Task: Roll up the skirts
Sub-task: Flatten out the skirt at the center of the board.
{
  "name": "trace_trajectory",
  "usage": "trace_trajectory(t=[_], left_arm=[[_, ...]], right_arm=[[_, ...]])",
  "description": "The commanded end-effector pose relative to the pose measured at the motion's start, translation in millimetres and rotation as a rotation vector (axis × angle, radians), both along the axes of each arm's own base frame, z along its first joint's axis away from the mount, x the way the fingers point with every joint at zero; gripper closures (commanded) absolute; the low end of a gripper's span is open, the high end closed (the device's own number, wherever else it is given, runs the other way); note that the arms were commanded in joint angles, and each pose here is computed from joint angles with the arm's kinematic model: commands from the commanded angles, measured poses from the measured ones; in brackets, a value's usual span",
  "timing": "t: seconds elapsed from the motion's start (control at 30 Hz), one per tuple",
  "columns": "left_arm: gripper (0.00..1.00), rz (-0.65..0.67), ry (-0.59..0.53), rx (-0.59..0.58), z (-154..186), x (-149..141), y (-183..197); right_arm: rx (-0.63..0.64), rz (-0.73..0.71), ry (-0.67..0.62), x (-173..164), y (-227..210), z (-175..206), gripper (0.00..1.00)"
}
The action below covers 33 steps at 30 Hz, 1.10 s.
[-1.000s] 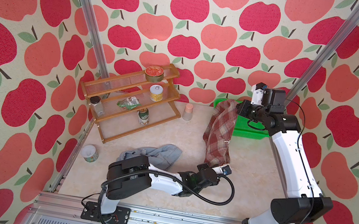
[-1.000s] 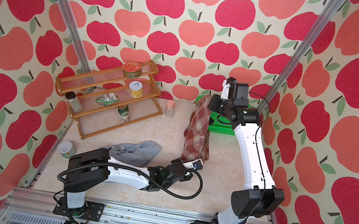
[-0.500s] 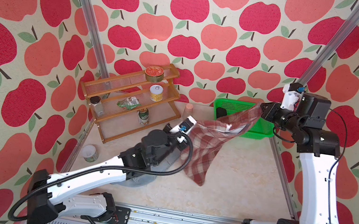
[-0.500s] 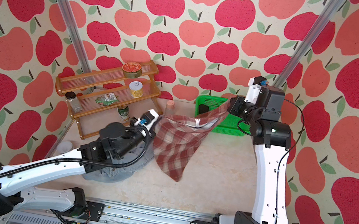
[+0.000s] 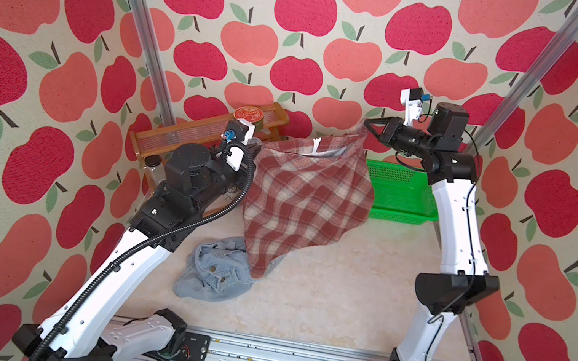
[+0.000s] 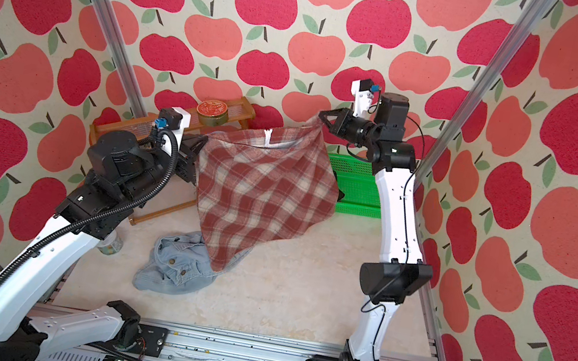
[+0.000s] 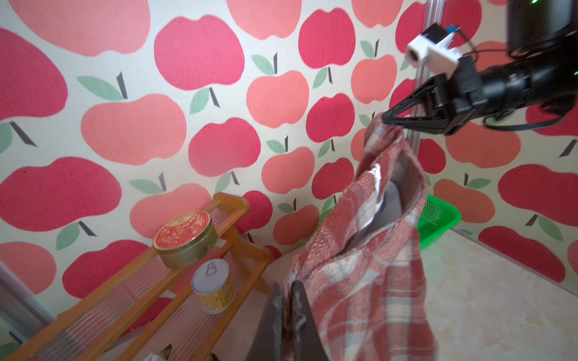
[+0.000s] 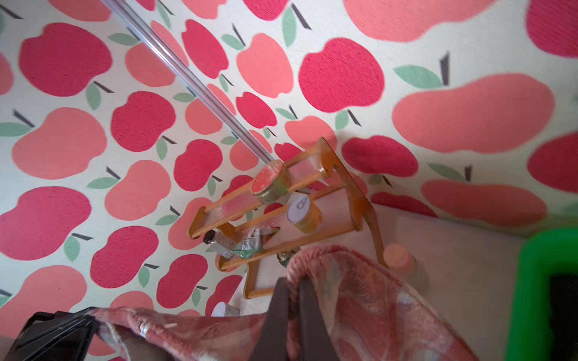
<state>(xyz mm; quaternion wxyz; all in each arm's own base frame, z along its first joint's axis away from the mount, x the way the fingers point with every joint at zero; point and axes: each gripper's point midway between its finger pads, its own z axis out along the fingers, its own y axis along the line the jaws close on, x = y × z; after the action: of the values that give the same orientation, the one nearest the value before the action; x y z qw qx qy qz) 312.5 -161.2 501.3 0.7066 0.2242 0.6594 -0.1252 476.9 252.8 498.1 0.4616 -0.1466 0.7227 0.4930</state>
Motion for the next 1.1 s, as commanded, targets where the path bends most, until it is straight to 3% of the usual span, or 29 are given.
trace_trajectory(t=[0.0,0.13,0.23,0.3,0.43,0.57,0.6,0.67,0.7,0.77,0.87,1.07], left_arm=[[1.0,-0.128,-0.083,0.062,40,-32,-13],[1.0,-0.316,-0.117,0.19,35,-76,-61],[1.0,-0.487,-0.112,0.318,-15,-112,-121],[1.0,-0.582,-0.058,0.32,-58,-126,-162],[1.0,-0.751,0.128,0.256,-154,-140,-238],[1.0,-0.866,0.297,0.315,-259,-158,-317],[1.0,-0.89,0.334,0.315,-278,-162,-335],[0.77,-0.914,0.397,0.311,-309,-163,-363],[0.68,-0.934,0.425,0.298,-321,-164,-375],[0.46,-0.937,0.432,0.248,-324,-159,-388],[0.27,-0.936,0.418,0.183,-305,-148,-390],[0.2,-0.873,0.389,0.115,-254,-131,-345]], right_arm=[[0.162,0.095,-0.137,-35,-5,79,1.0],[0.119,0.085,-0.085,-31,-18,61,1.0],[0.022,0.003,-0.021,-36,-38,17,1.0],[-0.02,-0.091,0.072,-36,-69,-33,1.0],[-0.182,-0.292,0.338,-38,-137,-173,1.0],[-0.302,-0.398,0.558,-44,-184,-285,1.0],[-0.324,-0.412,0.596,-43,-193,-303,0.88],[-0.345,-0.438,0.658,-40,-206,-324,0.47],[-0.346,-0.447,0.68,-37,-211,-327,0.38],[-0.337,-0.468,0.684,-33,-216,-324,0.32],[-0.333,-0.49,0.642,-30,-218,-301,0.29],[-0.336,-0.506,0.593,-51,-214,-270,0.28]])
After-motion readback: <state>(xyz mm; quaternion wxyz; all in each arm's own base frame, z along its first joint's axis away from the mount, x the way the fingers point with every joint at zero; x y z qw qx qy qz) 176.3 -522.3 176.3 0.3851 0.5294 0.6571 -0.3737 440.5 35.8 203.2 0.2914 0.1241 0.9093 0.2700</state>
